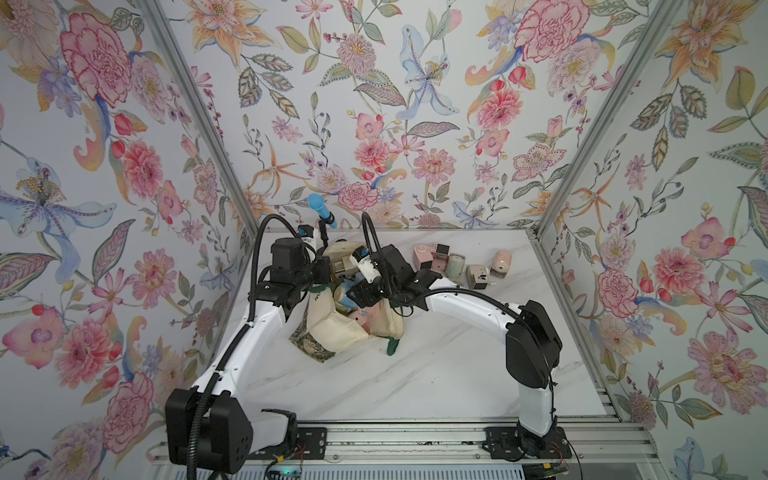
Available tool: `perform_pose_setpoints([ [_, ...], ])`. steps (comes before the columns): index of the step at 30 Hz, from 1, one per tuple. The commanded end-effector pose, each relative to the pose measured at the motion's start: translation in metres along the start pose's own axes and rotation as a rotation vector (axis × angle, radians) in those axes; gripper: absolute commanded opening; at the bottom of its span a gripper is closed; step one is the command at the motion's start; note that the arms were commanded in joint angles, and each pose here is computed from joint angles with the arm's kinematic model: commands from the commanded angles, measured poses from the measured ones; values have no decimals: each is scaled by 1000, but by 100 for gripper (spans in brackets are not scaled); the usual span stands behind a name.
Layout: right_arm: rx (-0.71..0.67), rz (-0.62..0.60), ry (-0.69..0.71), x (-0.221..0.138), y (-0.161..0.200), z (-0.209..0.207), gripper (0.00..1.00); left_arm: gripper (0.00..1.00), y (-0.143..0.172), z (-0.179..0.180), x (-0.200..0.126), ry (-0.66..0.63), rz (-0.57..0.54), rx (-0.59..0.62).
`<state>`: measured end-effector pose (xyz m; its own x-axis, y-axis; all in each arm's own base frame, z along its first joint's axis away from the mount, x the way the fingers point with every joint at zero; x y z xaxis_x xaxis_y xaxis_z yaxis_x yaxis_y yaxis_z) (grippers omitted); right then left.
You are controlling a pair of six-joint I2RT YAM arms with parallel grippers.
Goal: Take out the pencil sharpeners from the tote bags
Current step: Pick up the pencil sharpener from the canvas bag.
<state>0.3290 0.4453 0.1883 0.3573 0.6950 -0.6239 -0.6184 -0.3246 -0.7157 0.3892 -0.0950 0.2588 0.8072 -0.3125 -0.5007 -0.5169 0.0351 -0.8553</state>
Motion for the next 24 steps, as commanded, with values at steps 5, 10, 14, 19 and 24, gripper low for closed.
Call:
perform_pose_setpoints([
  [5, -8, 1, 50, -21, 10, -9, 76, 0, -34, -7, -14, 21, -112, 19],
  [10, 32, -36, 141, -30, 6, -25, 77, 0, -35, -8, -15, 23, -114, 21],
  [14, 142, -43, 197, -30, 11, -42, 81, 0, -34, -7, -15, 22, -113, 20],
  [19, 205, -27, 227, -15, 17, -52, 87, 0, -34, -8, -15, 22, -114, 21],
  [24, 269, -26, 207, -2, 18, -52, 88, 0, -35, -8, -15, 24, -114, 20],
])
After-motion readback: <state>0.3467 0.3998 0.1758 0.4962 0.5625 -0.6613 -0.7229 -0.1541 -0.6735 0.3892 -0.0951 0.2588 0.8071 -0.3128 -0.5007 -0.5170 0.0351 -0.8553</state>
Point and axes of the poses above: each gripper's point midway between its finger pads, its own x axis out along the fingers, its own z axis along the line the jaws close on, y = z × x, the point moved 1 cm from there along -x, back along the fingers, and after that the axes turned 7 degrees about x, right-handed, at the moved point
